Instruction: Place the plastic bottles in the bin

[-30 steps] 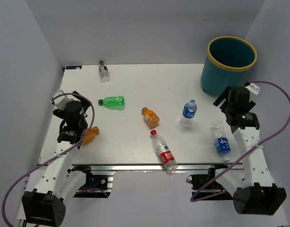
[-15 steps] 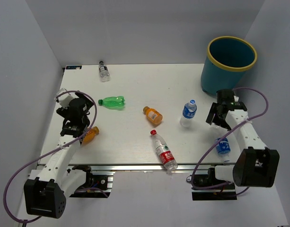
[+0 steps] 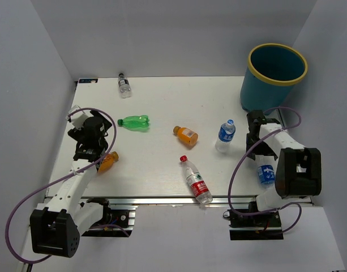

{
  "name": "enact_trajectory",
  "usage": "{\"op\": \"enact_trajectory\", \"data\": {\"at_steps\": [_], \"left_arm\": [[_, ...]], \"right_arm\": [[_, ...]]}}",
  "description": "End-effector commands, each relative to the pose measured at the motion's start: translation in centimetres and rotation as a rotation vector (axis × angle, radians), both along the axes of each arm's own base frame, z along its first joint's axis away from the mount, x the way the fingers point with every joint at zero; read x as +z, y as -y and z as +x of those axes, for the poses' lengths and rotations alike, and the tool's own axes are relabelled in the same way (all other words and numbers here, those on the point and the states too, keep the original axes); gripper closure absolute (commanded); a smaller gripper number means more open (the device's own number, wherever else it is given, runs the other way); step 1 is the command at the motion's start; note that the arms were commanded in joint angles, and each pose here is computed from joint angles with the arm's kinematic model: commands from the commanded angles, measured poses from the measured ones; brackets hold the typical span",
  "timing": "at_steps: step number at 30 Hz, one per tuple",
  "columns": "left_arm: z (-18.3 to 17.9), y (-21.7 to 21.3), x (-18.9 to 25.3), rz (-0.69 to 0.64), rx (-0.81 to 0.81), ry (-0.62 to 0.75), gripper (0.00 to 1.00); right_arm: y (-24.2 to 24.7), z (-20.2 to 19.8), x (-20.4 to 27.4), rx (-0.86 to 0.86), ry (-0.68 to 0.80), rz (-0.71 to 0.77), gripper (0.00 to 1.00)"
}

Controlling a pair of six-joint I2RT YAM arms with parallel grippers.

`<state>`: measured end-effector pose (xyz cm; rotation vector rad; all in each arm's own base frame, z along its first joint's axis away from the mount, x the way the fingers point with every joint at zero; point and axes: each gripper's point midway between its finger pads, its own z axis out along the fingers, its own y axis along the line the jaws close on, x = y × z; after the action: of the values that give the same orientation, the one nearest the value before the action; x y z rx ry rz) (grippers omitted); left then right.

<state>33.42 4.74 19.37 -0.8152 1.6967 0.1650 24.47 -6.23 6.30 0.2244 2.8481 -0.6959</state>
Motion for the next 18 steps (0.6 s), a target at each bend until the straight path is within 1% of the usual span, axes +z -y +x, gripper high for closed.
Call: {"op": "enact_trajectory", "data": {"at_steps": [1, 4, 6, 9, 10, 14, 15, 16, 18], "left_arm": [[0.0, -0.7, 2.1, 0.012, 0.032, 0.046, 0.02], [-0.3, -1.0, 2.1, 0.019, 0.047, 0.04, 0.02], [-0.4, -1.1, 2.2, 0.023, 0.054, 0.04, 0.02], [-0.5, -1.2, 2.3, 0.021, 0.063, 0.044, 0.02], [-0.6, -1.3, 2.2, 0.023, 0.069, 0.034, 0.02], [-0.9, -1.6, 2.5, 0.027, 0.086, 0.035, 0.02], [-1.1, -1.7, 2.6, 0.025, 0.088, 0.04, 0.02], [-1.1, -1.6, 2.7, 0.024, 0.085, 0.048, 0.02], [-1.1, -1.4, 2.9, 0.02, 0.074, 0.058, 0.02]], "right_arm": [[0.6, 0.6, -0.5, 0.024, -0.01, -0.041, 0.11], [1.1, 0.5, -1.4, 0.01, -0.048, -0.075, 0.11], [0.7, 0.7, -2.4, 0.007, -0.063, -0.047, 0.11], [-0.4, 1.3, -3.4, 0.014, -0.073, 0.02, 0.19], [-0.6, 1.7, -3.4, 0.015, -0.06, 0.033, 0.24], [-1.3, 3.2, -3.6, 0.03, 0.024, 0.075, 0.35], [-1.5, 3.4, -3.4, 0.034, 0.042, 0.085, 0.4], [-1.6, 3.7, -3.3, 0.031, 0.059, 0.09, 0.51], [-1.8, 4.3, -2.6, 0.027, 0.089, 0.105, 0.62]]}}
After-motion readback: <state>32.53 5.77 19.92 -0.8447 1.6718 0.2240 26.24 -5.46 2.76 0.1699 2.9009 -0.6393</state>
